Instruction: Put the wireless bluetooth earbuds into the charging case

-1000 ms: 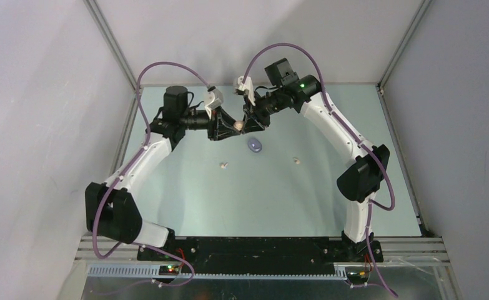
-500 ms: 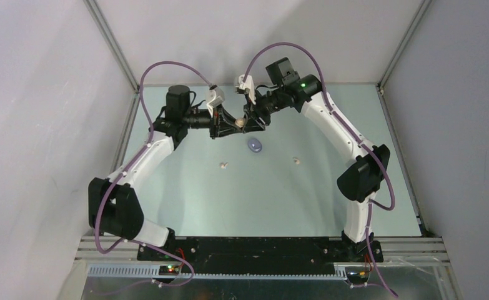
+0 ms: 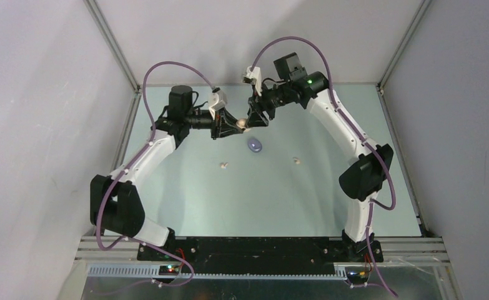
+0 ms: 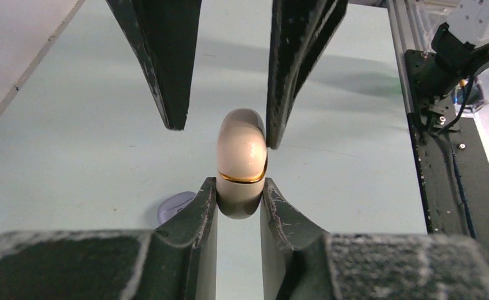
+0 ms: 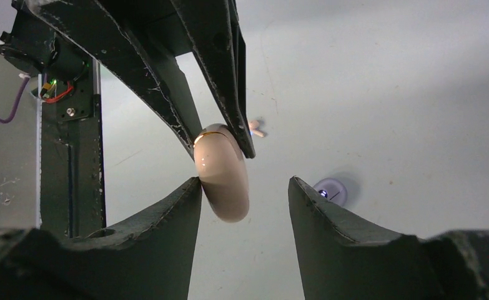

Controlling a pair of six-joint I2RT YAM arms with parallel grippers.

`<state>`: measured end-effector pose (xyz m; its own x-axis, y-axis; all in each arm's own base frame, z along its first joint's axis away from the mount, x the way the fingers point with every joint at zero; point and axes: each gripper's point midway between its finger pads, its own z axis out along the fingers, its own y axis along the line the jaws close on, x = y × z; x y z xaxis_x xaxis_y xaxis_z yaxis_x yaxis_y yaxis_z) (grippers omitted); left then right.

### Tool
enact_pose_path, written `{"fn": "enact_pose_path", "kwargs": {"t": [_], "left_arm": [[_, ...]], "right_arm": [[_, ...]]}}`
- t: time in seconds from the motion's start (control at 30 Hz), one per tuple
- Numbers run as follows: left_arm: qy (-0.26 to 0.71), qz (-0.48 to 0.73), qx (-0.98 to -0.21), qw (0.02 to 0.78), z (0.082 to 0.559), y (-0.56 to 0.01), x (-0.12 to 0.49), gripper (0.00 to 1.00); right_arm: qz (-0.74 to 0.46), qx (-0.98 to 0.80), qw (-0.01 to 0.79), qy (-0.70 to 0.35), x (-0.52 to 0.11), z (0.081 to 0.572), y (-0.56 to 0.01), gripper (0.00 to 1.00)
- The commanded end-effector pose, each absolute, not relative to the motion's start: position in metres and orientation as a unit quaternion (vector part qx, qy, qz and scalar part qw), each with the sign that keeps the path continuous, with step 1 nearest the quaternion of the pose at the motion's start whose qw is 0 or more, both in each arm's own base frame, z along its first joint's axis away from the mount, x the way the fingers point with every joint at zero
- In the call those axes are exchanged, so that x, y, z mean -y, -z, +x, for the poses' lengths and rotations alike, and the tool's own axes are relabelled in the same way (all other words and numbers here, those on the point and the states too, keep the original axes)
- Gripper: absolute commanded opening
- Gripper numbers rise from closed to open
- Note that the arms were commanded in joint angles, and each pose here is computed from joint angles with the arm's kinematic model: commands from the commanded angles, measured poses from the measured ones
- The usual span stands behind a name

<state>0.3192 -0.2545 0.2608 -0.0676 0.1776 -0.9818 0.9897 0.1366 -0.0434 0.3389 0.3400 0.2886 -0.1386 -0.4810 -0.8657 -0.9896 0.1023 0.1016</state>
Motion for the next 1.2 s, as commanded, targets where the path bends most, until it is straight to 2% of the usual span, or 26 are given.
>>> {"fn": "enact_pose_path", "kwargs": {"t": [0.0,0.33,0.6,0.77,0.83,0.93,1.03,1.17], "left_arm": [[0.427,0.525,-0.552,0.487,0.317,-0.280,0.260,0.00],[0.434,0.516,-0.559,0.483,0.315,-0.278,0.261,0.00],[0.439,0.495,-0.578,0.478,0.317,-0.275,0.259,0.00],[0.438,0.472,-0.599,0.476,0.320,-0.274,0.252,0.00],[0.439,0.462,-0.605,0.477,0.320,-0.276,0.250,0.00],[0.440,0.435,-0.622,0.480,0.321,-0.281,0.243,0.00],[0.434,0.408,-0.639,0.487,0.320,-0.285,0.238,0.00],[0.414,0.384,-0.651,0.508,0.318,-0.288,0.229,0.00]], "right_arm": [[-0.545,-0.645,0.402,-0.353,-0.338,0.352,-0.327,0.57],[-0.526,-0.660,0.437,-0.312,-0.334,0.373,-0.335,0.55],[-0.533,-0.640,0.444,-0.329,-0.322,0.346,-0.362,0.56],[-0.522,-0.641,0.454,-0.332,-0.291,0.324,-0.380,0.58],[-0.508,-0.664,0.441,-0.326,-0.275,0.321,-0.364,0.58],[-0.469,-0.726,0.408,-0.293,-0.244,0.324,-0.317,0.52],[-0.333,-0.827,0.388,-0.232,-0.202,0.343,-0.272,0.47],[-0.151,-0.905,0.315,-0.243,-0.159,0.337,-0.209,0.44]]}}
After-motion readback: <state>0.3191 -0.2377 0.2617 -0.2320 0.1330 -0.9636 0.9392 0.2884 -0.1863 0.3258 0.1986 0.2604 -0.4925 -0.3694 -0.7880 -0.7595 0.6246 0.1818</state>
